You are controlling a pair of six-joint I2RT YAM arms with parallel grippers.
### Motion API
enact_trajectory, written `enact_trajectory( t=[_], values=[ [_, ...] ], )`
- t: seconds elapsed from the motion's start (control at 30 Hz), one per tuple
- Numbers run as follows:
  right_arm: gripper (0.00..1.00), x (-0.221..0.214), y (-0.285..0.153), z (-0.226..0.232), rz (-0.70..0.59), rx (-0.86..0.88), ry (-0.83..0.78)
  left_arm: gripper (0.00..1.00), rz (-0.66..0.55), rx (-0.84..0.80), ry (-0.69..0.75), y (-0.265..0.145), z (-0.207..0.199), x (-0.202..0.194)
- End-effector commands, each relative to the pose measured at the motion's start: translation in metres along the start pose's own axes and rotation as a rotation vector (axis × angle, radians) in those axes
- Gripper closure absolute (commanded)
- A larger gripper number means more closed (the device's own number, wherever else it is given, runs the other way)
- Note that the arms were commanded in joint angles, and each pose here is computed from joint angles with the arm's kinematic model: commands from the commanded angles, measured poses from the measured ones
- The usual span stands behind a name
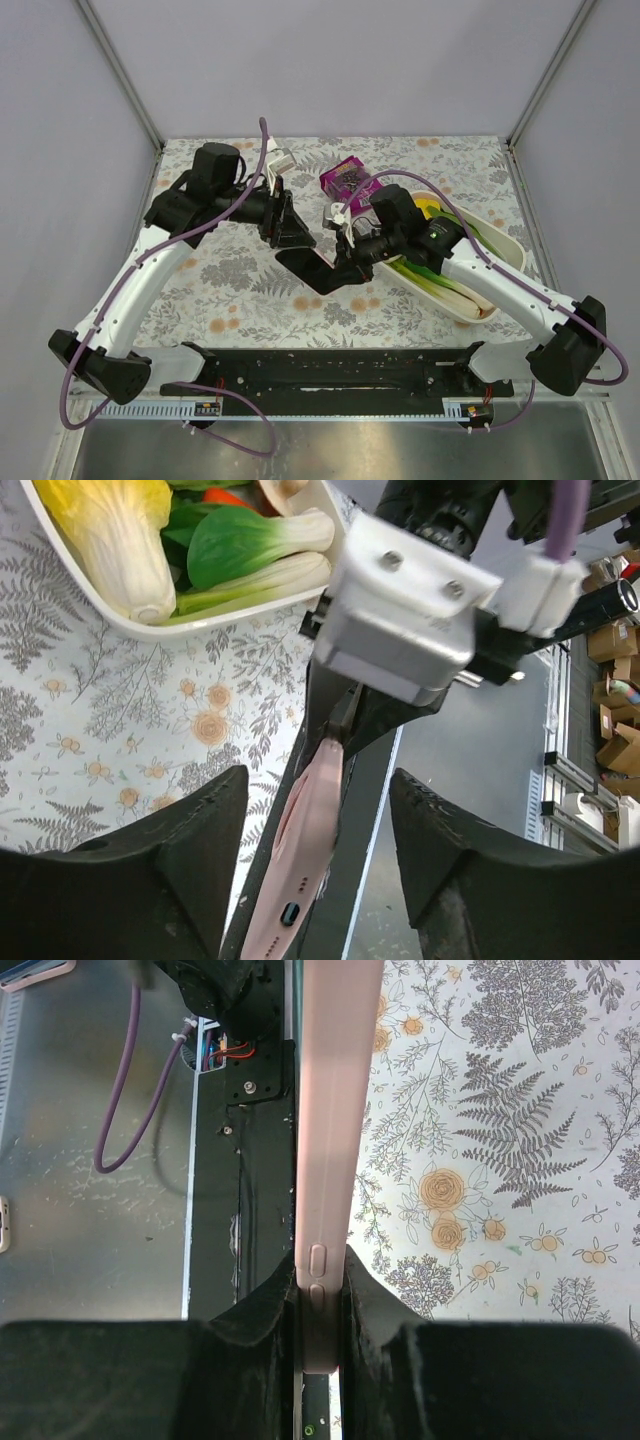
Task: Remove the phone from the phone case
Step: Remove the phone case from the phone.
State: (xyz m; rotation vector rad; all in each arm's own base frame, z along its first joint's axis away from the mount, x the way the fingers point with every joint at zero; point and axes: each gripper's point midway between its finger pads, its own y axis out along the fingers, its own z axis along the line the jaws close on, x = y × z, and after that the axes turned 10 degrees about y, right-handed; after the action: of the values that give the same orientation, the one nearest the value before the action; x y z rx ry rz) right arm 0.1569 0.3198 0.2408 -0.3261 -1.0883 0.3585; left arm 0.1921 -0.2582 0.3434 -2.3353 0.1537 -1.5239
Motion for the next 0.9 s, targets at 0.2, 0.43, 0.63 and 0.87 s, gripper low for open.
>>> enact_trajectory(
  t=[0.2,0.43,0.63,0.87],
  values=[
    [1.00,0.034,-0.013,0.013,-0.090,-0.008,-0.140,0.58,0.022,-0.039,-0.084,0.001,-0.001,-0.013],
    [1.00,0.033,-0.013,0.011,-0.088,-0.019,-0.155,0.86,0.007,-0.067,-0.122,0.002,-0.002,-0.013],
    [1.00,0.033,-0.012,0.006,-0.070,-0.060,-0.202,1.00,-0.085,-0.139,-0.369,0.006,0.010,-0.017],
    [1.00,0.041,-0.015,0.007,-0.050,-0.091,-0.270,1.00,-0.172,-0.081,-0.578,0.007,0.044,-0.025]
  ],
)
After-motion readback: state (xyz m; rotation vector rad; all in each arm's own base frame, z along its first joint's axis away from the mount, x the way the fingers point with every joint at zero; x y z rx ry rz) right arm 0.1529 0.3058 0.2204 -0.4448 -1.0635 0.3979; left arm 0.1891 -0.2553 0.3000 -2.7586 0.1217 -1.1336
